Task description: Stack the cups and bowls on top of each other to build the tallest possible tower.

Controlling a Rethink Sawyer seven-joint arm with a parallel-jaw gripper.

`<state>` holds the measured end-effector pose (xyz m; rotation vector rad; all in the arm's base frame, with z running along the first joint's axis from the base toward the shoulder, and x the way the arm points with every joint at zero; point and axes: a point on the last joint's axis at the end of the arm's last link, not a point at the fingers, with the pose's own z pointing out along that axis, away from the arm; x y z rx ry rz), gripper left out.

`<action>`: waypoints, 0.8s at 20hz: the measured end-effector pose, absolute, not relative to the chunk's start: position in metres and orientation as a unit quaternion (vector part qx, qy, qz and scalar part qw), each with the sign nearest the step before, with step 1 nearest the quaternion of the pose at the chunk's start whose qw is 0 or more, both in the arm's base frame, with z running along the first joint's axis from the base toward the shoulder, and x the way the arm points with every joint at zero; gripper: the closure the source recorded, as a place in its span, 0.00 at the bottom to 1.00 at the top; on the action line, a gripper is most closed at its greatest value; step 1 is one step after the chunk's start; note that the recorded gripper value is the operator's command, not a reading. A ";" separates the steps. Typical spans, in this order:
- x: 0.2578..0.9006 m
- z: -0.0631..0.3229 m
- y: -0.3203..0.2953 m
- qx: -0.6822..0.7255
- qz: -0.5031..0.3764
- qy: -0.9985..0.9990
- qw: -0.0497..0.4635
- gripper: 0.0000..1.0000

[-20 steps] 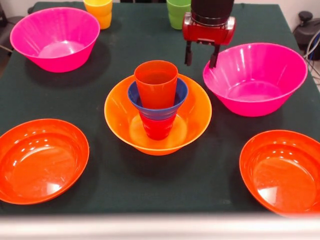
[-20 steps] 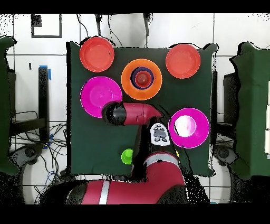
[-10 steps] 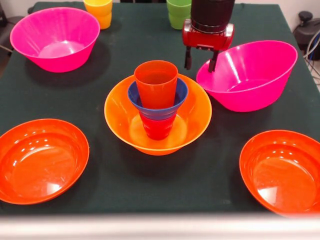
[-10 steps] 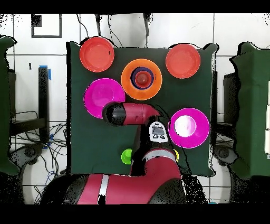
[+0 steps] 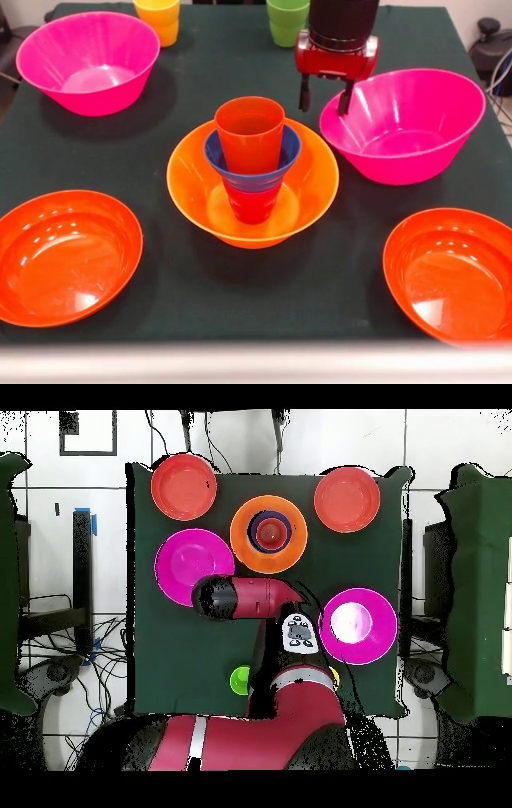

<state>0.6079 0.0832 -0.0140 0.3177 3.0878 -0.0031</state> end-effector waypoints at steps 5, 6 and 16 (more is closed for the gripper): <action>0.615 -0.006 0.090 0.101 0.007 0.994 0.027 0.00; 0.617 -0.004 0.091 0.101 0.009 0.994 0.029 0.00; 0.630 0.005 0.111 0.108 0.039 0.993 0.036 0.00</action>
